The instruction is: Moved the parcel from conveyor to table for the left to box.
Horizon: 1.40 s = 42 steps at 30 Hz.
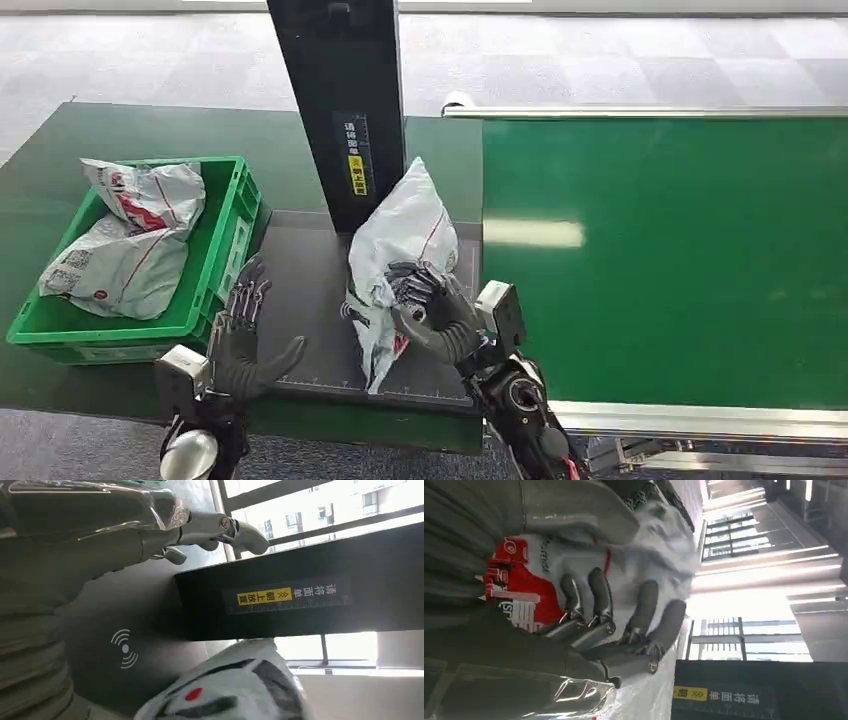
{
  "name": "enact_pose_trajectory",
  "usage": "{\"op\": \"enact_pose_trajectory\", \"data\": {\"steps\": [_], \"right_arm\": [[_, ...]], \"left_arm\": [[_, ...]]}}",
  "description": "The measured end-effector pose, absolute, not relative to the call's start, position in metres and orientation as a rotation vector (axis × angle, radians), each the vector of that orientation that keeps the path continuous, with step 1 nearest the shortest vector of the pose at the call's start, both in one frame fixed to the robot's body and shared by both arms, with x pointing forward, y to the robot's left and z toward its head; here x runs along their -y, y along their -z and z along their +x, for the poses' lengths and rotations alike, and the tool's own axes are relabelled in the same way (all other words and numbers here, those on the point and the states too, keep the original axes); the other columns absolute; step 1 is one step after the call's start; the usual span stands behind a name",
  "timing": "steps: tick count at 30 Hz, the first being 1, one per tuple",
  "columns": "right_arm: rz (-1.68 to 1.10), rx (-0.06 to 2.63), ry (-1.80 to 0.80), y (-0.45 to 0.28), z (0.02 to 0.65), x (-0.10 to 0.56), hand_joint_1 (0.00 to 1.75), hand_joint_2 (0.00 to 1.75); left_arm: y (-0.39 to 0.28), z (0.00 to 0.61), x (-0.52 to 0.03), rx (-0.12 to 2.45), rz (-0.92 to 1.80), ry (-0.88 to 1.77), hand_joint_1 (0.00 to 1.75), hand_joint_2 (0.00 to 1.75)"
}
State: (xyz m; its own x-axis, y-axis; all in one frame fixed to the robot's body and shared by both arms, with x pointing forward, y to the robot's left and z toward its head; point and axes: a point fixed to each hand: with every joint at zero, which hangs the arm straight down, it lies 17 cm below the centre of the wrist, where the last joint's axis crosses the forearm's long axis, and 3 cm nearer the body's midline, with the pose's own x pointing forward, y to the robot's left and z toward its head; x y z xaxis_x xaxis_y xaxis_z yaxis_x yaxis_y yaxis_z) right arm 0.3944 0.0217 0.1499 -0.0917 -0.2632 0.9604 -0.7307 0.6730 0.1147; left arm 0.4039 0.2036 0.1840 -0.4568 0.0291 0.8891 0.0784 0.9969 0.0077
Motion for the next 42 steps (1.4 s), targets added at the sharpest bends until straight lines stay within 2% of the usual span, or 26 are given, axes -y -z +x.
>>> {"op": "enact_pose_trajectory", "data": {"steps": [19,27,32,36,42], "right_arm": [[0.800,1.694,-0.479,-0.160,0.401,-0.019,0.00,1.75],[0.688,1.786,-0.392,-0.178,0.421,0.026,0.00,1.75],[0.554,1.854,-0.270,-0.177,0.426,0.094,0.00,1.75],[0.461,1.881,-0.192,-0.171,0.418,0.139,0.00,1.75],[0.396,1.906,-0.141,-0.173,0.417,0.170,0.00,1.75]], "left_arm": [[-0.183,0.404,-0.202,2.044,-0.078,0.063,0.00,1.75],[-0.179,0.403,-0.200,2.031,-0.057,0.104,0.00,1.75],[-0.167,0.393,-0.190,2.012,0.159,0.340,0.00,1.75],[-0.158,0.382,-0.163,1.987,0.394,0.624,0.00,1.75],[-0.157,0.374,-0.129,1.996,0.401,0.740,0.00,1.75]]}}
